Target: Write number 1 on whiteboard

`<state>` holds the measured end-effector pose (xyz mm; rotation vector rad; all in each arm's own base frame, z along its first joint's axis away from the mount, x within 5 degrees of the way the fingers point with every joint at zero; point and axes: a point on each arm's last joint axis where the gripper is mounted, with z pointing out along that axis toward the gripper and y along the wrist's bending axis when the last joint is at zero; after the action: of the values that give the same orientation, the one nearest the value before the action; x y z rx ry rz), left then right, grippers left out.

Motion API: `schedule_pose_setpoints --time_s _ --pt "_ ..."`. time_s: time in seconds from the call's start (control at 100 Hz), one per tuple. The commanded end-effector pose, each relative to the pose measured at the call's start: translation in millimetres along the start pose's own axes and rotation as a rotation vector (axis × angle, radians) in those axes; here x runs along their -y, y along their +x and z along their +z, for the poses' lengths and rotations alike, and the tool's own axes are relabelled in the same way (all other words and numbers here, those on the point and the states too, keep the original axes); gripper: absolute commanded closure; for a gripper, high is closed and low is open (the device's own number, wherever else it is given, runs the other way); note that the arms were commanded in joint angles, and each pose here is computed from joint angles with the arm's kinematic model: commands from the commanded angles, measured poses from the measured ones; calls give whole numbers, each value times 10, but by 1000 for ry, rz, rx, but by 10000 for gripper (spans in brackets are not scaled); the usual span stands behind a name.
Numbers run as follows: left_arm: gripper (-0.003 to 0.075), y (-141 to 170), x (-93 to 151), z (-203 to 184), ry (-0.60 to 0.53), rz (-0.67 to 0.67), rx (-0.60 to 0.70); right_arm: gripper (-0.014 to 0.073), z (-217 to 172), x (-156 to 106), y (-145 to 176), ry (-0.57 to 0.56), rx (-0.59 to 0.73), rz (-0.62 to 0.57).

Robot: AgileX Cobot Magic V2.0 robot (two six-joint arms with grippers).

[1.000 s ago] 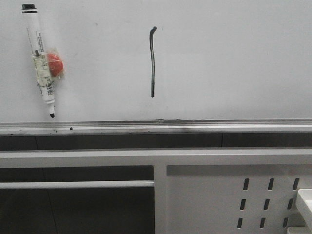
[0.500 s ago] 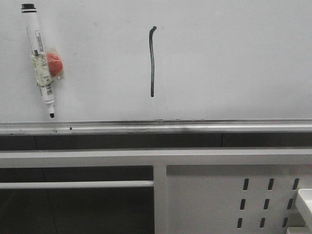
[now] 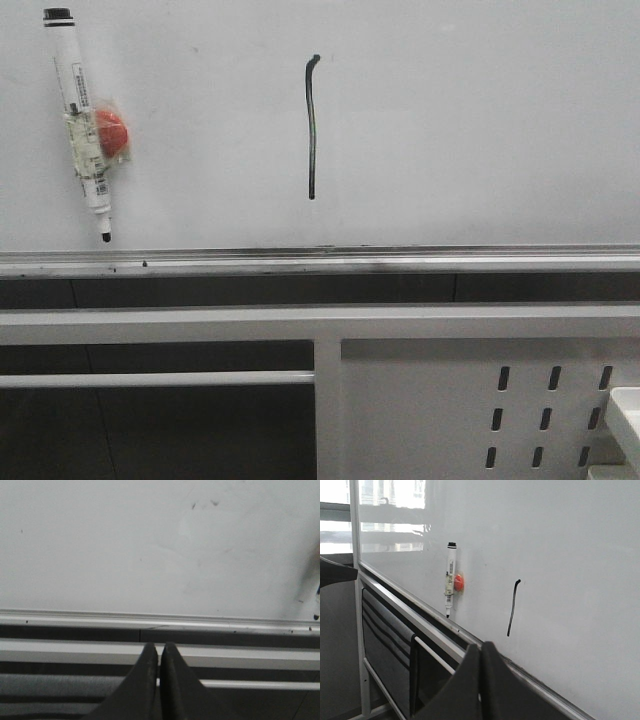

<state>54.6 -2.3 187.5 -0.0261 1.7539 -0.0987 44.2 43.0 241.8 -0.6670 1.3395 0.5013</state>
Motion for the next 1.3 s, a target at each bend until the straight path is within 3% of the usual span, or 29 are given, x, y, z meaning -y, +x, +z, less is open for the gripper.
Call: schedule_pose_setpoints --time_s 0.0,1.29 --pt "740 88 -9 15 -6 -5 7 664 3 46 -139 43 85 -2" --pt "740 115 -6 15 -3 67 -23 664 3 46 -139 43 85 -2"
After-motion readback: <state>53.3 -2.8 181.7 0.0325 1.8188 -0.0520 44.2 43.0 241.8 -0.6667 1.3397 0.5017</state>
